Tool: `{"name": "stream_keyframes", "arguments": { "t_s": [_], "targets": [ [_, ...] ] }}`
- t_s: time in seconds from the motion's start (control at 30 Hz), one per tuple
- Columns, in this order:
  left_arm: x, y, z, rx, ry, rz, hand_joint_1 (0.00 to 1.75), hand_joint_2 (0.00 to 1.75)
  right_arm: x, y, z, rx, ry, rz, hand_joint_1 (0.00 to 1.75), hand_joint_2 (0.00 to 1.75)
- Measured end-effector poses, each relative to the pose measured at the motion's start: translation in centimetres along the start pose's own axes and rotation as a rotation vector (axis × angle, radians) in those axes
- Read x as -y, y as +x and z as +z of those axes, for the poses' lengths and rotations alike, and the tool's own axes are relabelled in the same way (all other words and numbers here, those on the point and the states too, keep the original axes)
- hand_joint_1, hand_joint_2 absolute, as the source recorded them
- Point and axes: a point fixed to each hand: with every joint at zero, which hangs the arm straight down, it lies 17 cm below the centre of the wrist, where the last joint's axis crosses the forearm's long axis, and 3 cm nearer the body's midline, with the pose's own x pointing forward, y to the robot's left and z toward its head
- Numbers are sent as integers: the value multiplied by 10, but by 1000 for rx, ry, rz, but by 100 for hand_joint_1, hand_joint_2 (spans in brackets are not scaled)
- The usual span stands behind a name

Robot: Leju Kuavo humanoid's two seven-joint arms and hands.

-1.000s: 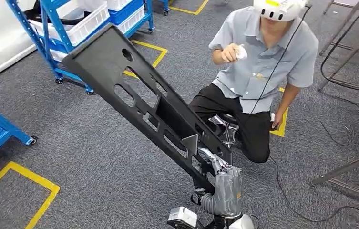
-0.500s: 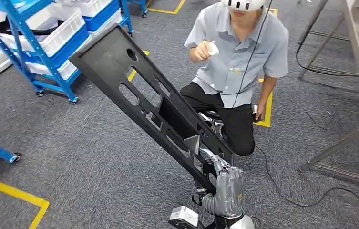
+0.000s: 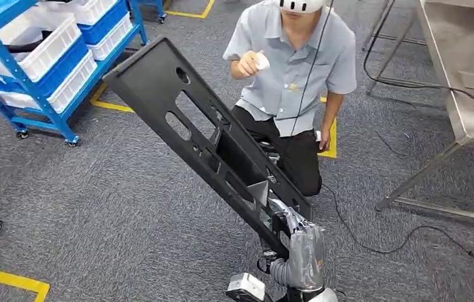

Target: Take the parts from the cabinet and place them on the table.

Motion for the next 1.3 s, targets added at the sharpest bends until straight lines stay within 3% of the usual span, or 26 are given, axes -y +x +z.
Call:
{"name": "stream_keyframes", "arguments": {
  "t_s": [1.3],
  "targets": [
    [0,6,-1,17,-2,-6,0,175,7,-4,1,-25,-19,6,175,175]
  ]
}}
